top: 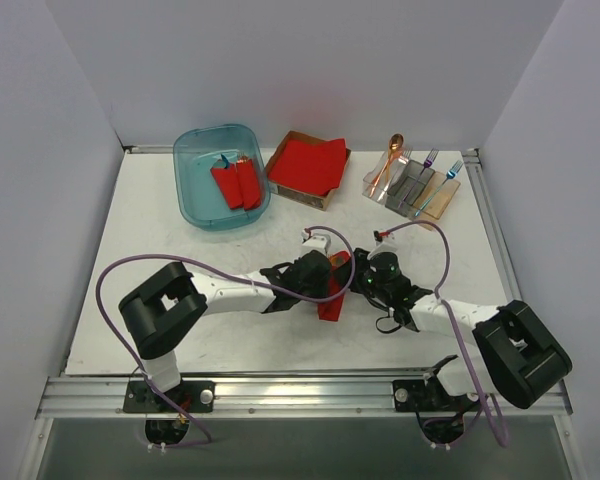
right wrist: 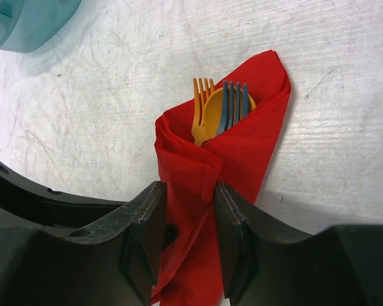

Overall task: Place the utensils on the paper napkin and roll it up
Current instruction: Adjust the napkin at the center of the board.

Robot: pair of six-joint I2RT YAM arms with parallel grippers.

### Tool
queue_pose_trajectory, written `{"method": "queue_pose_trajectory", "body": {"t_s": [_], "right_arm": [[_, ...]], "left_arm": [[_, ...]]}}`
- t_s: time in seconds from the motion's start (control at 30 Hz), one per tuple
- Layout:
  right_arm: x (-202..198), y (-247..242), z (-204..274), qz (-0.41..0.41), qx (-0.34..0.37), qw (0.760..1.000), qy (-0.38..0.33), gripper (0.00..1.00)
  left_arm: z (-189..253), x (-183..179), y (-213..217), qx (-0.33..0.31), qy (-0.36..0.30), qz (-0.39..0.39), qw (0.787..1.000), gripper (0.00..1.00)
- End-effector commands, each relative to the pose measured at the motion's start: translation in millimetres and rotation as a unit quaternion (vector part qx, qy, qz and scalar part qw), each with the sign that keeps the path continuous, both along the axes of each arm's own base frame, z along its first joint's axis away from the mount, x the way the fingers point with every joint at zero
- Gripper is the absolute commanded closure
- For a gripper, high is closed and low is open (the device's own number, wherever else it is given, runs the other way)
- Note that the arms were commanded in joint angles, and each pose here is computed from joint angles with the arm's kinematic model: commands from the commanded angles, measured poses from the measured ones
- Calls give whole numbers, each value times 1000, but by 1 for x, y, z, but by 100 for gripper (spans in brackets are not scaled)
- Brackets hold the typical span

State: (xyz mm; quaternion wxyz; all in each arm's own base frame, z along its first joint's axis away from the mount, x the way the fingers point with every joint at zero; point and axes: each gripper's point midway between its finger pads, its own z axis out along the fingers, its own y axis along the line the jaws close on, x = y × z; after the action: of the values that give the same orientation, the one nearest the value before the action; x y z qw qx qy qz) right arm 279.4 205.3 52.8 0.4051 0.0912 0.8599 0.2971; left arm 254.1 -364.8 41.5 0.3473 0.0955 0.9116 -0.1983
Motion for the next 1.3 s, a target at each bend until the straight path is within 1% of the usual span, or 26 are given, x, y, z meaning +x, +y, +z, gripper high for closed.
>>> {"method": "queue_pose_trajectory", "body": {"t_s": [0.0,0.1,0.13,0.2,0.23,0.27,0.33,0.37,0.47,0.5,0.57,0.6,0.73,0.8,0.83,0.93,0.97,1.1,1.27], "right_arm": [[12,3,14,0,3,1000,-18,65],[12,1,11,-3,1,1000,-14,78],[12,1,12,-3,2,1000,-15,86],[12,1,12,-4,3,1000,-14,93],[13,0,12,-5,2,1000,-16,99],[12,0,12,-6,2,1000,-14,100],[13,0,12,-7,3,1000,-14,100],[12,0,12,-6,4,1000,-13,100],[12,0,12,-8,6,1000,-14,100],[12,-1,12,-9,6,1000,-14,100],[13,0,14,-8,7,1000,-16,100],[12,0,13,-8,6,1000,-15,100],[13,1,13,-8,6,1000,-15,100],[13,1,14,-8,6,1000,-15,100],[13,0,14,-9,6,1000,-15,100],[14,0,17,-10,5,1000,-17,100],[14,0,18,-10,6,1000,-18,100],[14,0,20,-10,6,1000,-20,100],[14,0,21,-11,8,1000,-21,100]], "left_arm": [[18,5,-10,-16,-27,-6,999,63],[20,5,-10,-15,-30,-6,999,63],[20,5,-9,-15,-31,-6,999,63],[22,3,-7,-12,-33,-5,999,62],[26,3,-6,-14,-36,-5,999,62],[25,1,-4,-12,-36,-6,999,60],[34,-1,-2,-22,-45,-7,999,56],[35,-3,0,-21,-49,-8,999,51],[43,-9,8,-21,-67,-13,997,41],[48,-14,9,-21,-74,-19,997,34],[52,-18,11,-14,-88,-27,996,26],[54,-23,8,-11,-96,-38,995,20],[57,-32,-2,3,-113,-59,992,11],[54,-36,-7,18,-121,-74,990,10],[59,-39,-15,15,-127,-82,988,10],[50,-34,-17,39,-124,-72,989,10],[48,-32,-14,61,-120,-65,989,10],[33,-25,-13,101,-109,-45,988,15],[26,-16,-8,131,-106,-19,986,19]]}}
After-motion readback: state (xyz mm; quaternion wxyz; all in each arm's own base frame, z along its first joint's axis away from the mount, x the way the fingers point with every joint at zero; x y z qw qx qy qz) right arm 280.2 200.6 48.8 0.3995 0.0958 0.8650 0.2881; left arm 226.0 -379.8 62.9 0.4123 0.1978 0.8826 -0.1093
